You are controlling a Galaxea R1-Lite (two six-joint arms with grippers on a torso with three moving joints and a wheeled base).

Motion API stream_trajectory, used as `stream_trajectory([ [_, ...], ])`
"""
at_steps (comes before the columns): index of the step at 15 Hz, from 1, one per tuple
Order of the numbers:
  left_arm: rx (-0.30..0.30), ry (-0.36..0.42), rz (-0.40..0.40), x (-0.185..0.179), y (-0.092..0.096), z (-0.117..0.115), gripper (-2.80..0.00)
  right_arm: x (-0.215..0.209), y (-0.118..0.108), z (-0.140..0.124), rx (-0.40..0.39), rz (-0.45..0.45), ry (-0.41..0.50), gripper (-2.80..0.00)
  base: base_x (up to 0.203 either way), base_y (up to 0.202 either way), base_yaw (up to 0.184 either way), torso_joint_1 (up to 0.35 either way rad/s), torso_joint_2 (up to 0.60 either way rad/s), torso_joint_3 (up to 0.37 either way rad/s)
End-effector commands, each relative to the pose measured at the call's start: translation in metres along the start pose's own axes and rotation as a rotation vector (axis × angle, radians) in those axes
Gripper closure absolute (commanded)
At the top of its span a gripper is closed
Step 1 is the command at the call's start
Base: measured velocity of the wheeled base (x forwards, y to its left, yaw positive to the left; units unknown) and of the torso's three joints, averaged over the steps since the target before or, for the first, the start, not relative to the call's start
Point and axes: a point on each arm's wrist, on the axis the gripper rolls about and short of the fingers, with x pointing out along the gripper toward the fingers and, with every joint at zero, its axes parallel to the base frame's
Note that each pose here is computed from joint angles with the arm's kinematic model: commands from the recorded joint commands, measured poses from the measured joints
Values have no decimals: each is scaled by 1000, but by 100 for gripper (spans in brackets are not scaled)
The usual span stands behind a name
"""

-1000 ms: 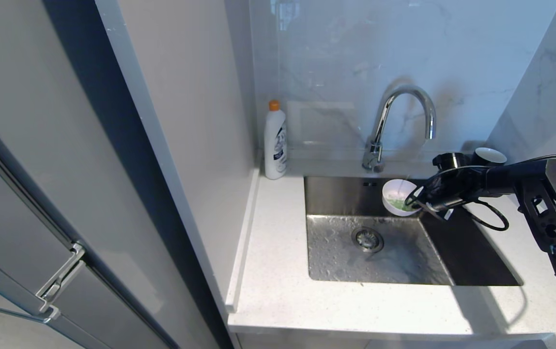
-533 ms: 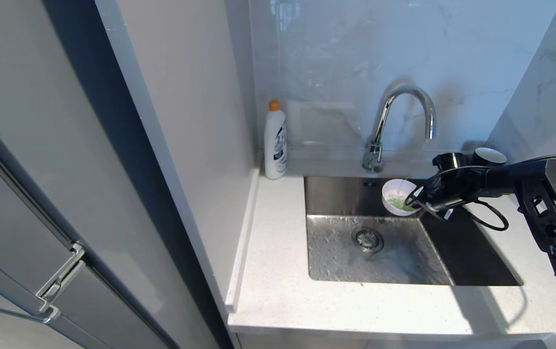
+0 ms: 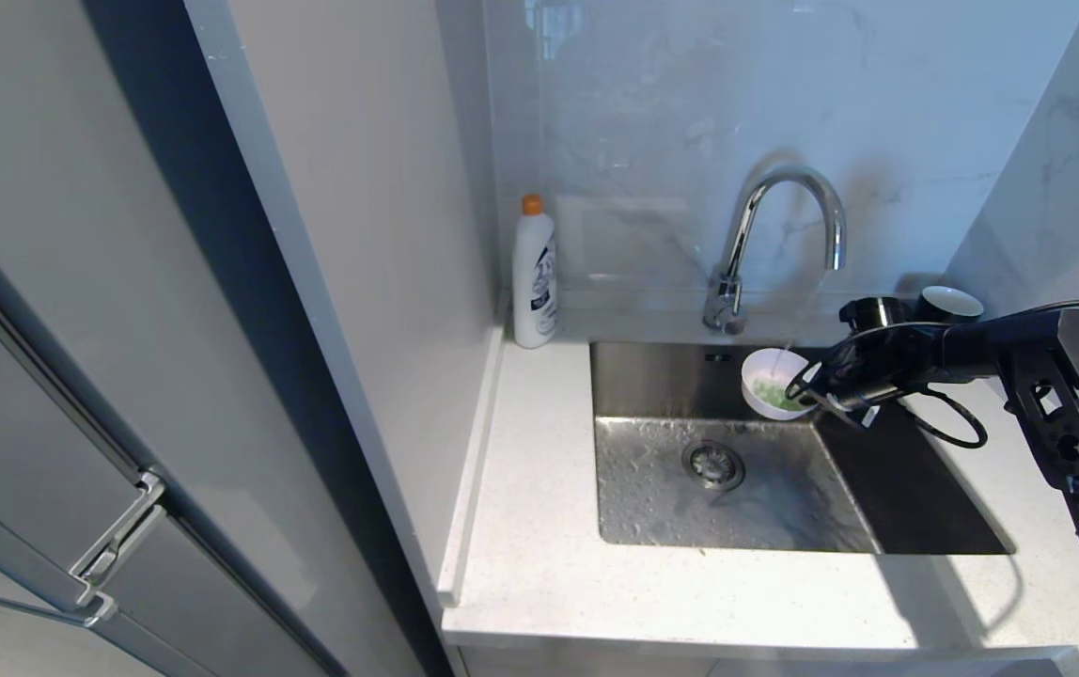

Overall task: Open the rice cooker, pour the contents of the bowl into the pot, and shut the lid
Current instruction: Fill a bowl with water from the tap

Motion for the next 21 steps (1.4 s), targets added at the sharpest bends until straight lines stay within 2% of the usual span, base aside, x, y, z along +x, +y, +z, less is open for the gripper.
stream_trajectory([
  [1,-2,3,0,0,0,0,0,0,0,-1,2,1,2,0,0,0,0,0,0,0],
  [21,-4,3,0,0,0,0,0,0,0,-1,1,-1,5,0,0,0,0,0,0,0],
])
